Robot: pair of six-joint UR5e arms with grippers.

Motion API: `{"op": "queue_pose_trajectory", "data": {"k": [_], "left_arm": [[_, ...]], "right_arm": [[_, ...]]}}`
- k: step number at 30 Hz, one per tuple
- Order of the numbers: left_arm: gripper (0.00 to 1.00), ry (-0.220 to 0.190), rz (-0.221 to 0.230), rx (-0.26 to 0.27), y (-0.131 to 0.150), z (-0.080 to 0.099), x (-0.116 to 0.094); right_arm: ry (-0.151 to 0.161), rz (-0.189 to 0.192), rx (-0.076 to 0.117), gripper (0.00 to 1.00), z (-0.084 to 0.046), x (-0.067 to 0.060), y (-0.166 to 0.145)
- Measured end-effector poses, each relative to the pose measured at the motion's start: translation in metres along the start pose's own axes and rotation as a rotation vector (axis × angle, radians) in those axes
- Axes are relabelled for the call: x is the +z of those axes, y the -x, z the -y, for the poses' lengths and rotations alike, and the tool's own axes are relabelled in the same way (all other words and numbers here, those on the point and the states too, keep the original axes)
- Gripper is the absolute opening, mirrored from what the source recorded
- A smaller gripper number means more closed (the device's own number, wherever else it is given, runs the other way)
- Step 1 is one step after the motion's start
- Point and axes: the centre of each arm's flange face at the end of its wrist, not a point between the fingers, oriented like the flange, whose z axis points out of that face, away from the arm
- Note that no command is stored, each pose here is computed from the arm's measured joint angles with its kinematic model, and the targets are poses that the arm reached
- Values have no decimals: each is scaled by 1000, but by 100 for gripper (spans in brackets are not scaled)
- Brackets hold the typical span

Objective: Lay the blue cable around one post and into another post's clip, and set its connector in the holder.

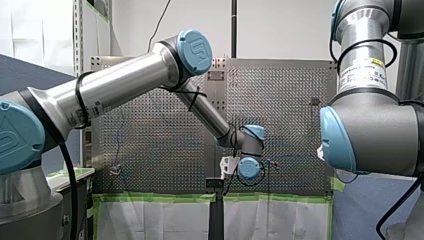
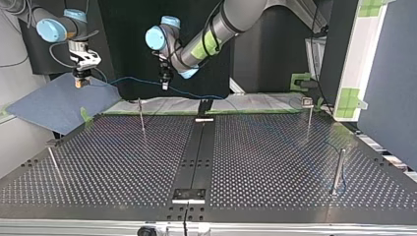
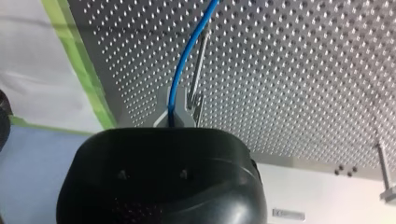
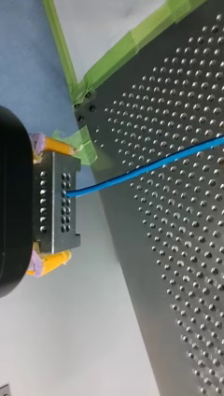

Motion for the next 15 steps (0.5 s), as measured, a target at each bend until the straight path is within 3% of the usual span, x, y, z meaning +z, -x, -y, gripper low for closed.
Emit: {"op": "queue_pose_trajectory", "data": {"k": [6,15], "left_arm": [[0,-21,7,19,-1,9,-7],[0,-47,5,13,-1,6,0]], "right_arm": [[11,-11,5,0,-8,2,-5],[20,-14,7,0,-13,1,-6]]}}
